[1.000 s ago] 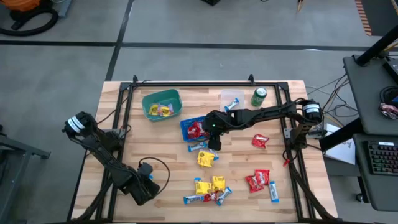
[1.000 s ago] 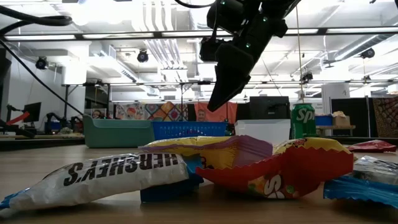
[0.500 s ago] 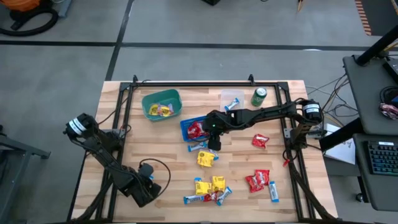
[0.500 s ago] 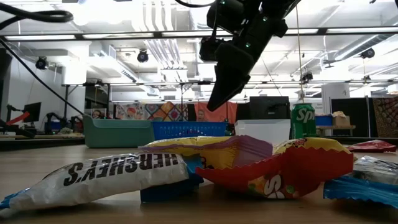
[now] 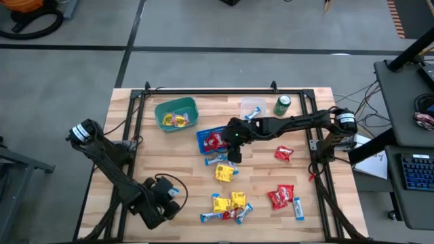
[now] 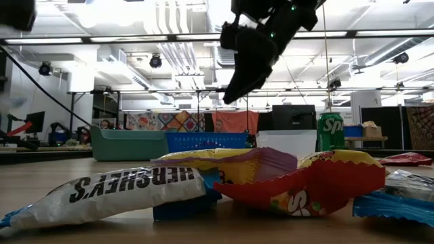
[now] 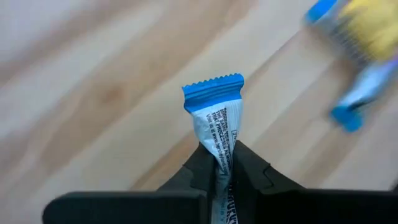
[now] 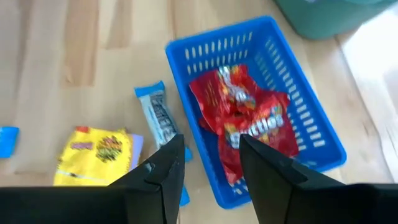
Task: Sort candy
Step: Put the hersheys bar into the transparent bin
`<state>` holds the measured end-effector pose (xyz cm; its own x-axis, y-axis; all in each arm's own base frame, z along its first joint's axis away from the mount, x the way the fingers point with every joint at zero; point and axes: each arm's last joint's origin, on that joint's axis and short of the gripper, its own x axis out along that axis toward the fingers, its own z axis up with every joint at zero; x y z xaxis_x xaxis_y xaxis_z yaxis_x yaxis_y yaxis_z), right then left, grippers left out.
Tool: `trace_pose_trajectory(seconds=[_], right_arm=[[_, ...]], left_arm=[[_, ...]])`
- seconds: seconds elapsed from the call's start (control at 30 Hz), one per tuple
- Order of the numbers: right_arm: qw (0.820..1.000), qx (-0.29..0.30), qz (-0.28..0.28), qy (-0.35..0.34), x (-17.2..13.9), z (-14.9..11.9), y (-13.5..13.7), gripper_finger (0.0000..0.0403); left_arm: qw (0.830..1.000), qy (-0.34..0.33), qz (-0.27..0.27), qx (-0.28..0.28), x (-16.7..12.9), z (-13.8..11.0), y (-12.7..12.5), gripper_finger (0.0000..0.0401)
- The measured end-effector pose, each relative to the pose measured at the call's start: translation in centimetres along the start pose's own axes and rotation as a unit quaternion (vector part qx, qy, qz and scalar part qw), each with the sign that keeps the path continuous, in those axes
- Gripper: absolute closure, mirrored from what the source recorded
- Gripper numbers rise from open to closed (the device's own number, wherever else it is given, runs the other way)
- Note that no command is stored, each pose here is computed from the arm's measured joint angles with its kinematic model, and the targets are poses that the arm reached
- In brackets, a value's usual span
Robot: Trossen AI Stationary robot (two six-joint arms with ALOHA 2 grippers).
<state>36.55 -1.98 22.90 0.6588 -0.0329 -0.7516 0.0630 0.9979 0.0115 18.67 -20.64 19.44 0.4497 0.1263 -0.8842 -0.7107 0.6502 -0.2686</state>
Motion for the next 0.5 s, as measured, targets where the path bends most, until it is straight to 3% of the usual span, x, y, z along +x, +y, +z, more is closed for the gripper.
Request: trace_pose_trajectory(seconds=[0.23,0.37,0.5], right_arm=[[0.998,-0.028,0.021,-0.042,-0.4,0.8,2.2,0.0263],[0.992,-0.047,0.039,-0.108,-0.5,1.8,3.9,0.0262],[0.974,-0.072,0.06,-0.204,-0.5,2.8,5.9,0.0262]], left_arm=[[0.983,-0.163,-0.061,0.065,-3.3,2.6,0.3,0.0394],[0.958,-0.258,-0.054,0.115,-4.3,3.8,0.4,0.0394],[0.925,-0.347,-0.022,0.155,-4.4,4.9,0.2,0.0394]])
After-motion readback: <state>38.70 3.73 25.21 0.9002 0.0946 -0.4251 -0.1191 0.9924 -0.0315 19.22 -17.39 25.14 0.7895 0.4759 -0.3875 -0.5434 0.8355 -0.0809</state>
